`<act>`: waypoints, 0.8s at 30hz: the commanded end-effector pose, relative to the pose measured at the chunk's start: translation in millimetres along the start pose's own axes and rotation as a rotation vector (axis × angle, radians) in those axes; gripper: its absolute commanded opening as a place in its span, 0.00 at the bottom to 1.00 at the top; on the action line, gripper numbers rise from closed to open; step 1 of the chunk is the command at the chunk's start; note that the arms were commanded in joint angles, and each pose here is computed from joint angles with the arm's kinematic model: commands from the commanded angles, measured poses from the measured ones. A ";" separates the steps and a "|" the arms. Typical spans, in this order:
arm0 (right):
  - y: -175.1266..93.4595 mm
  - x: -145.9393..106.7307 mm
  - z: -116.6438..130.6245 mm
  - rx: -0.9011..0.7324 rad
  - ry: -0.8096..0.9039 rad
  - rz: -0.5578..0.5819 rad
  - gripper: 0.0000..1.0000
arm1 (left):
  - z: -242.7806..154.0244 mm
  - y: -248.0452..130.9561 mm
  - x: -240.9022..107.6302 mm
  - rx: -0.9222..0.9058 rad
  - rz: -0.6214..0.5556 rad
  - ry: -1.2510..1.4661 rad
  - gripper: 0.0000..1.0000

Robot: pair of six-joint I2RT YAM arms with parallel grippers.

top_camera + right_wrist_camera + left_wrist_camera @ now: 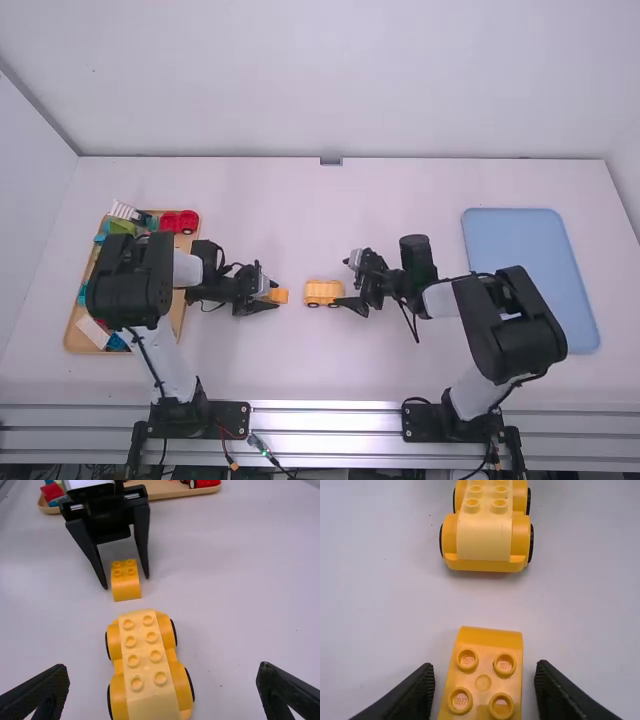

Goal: Assemble lego blocks to make yellow taxi

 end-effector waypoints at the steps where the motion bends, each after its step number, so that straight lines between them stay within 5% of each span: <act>1: -1.9 -0.6 -3.9 -0.004 0.015 -0.003 0.99 | -8.9 2.7 -2.6 -0.015 0.010 0.001 0.47; 15: -2.0 0.1 -1.6 0.013 0.017 -0.010 0.99 | -4.7 -0.6 -10.8 -0.053 0.089 -0.016 0.45; 24: -2.0 0.6 -2.0 0.011 0.014 -0.011 0.99 | -10.5 0.4 -6.1 -0.058 0.053 0.015 0.22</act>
Point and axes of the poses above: each hand's point on the last joint's axis, 136 mm out from that joint toward the fingers, its own y axis out along the fingers, its own z axis along the line the jaws close on, x = y × z, the point moved 4 cm from there along -y, back along the fingers, and after that the axes turned 14 degrees about y, right-handed, at the moved point
